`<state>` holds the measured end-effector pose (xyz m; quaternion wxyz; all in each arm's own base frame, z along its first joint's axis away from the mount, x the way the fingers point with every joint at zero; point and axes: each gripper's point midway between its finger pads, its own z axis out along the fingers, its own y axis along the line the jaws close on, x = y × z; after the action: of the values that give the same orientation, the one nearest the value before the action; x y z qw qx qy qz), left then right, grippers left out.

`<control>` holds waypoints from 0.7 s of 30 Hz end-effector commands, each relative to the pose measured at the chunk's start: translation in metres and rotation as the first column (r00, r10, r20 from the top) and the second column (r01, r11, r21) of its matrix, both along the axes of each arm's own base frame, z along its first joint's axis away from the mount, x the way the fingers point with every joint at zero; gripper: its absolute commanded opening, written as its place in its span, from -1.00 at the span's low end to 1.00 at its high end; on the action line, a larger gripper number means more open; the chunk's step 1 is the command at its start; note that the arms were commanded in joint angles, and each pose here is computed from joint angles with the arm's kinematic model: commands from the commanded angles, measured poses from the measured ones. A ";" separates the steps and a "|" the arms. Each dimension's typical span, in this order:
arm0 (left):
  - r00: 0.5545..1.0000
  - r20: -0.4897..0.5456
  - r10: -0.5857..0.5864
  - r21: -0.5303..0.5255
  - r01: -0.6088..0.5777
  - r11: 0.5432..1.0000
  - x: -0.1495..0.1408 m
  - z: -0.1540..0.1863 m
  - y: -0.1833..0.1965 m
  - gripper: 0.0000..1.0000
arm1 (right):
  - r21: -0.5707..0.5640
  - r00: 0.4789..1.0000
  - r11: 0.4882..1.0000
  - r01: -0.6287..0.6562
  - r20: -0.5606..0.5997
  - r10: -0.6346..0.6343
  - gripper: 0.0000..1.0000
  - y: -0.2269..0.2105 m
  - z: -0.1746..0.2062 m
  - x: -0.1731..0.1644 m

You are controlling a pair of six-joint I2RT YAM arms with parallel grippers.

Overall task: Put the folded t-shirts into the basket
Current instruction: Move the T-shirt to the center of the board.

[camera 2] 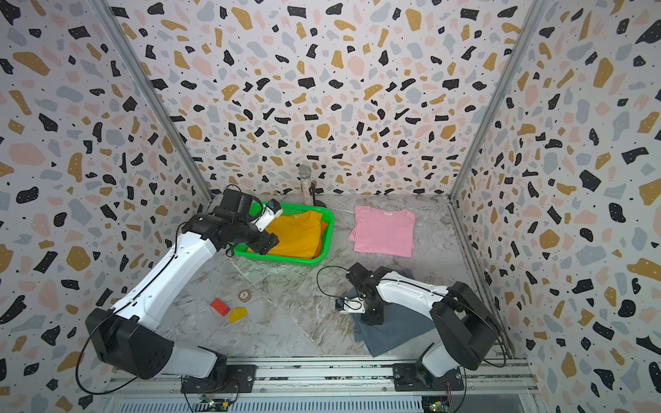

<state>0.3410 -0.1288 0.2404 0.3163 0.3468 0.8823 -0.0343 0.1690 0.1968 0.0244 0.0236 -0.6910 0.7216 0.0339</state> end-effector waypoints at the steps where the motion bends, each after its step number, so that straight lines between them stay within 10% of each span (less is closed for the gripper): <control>1: 0.999 0.004 0.032 0.012 -0.032 0.999 -0.016 0.002 0.014 0.53 | 0.073 0.994 0.991 0.110 -0.018 -0.109 -0.05 0.044 0.008 0.004; 10: 0.994 -0.099 -0.046 -0.135 0.032 0.990 -0.066 -0.019 0.000 0.77 | 0.241 0.993 0.966 0.098 -0.081 -0.081 0.12 0.104 0.053 -0.004; 15: 0.970 -0.150 -0.189 -0.319 0.134 0.938 -0.094 -0.034 -0.033 0.74 | 0.337 0.993 0.934 0.121 -0.035 -0.116 0.29 0.070 0.085 0.009; 21: 0.924 -0.123 -0.361 -0.300 0.312 0.901 -0.120 -0.066 -0.077 0.71 | 0.332 0.918 0.862 0.383 -0.027 -0.397 0.41 -0.005 0.082 0.057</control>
<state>0.2213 -0.1785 0.1649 0.2352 0.4089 0.8553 -0.2143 0.2222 0.2172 0.1150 0.1800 -0.5476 0.8046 0.1430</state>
